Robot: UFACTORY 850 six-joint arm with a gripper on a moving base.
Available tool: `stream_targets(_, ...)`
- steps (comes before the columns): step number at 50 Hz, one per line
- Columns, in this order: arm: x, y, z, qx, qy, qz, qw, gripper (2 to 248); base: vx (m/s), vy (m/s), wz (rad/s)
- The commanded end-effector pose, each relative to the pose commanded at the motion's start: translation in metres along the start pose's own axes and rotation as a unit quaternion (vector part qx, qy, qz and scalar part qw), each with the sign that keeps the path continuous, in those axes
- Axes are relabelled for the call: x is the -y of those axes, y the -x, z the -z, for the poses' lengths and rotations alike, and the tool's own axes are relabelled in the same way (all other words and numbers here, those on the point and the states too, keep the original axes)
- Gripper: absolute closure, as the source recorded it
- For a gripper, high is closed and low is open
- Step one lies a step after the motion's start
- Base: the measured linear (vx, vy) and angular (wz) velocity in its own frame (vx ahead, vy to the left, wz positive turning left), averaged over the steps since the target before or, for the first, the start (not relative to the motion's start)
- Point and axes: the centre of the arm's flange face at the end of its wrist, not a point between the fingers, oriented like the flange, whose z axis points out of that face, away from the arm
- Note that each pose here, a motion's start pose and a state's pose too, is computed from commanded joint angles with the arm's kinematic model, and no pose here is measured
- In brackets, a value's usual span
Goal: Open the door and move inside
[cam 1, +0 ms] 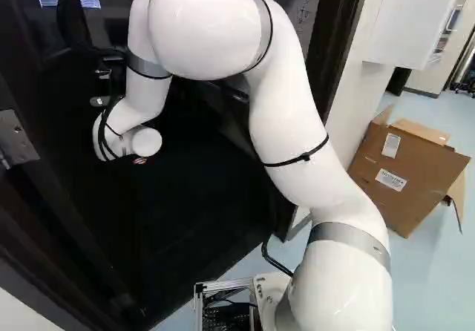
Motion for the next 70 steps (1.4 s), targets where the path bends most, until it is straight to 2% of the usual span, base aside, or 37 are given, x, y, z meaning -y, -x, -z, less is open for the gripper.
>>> stream_targets(22, 0.026, 0.004, 0.006, 0.003, -0.031, 0.016, 0.9994, 3, 0.0, 0.0, 0.0)
stream_targets(57, 0.048, 0.008, 0.028, 0.01, -0.083, 0.056, 0.9949, 3, 0.0, 0.0, 0.0)
stream_targets(70, 0.052, 0.009, 0.034, 0.012, -0.094, 0.064, 0.9934, 3, 0.0, 0.0, 0.0)
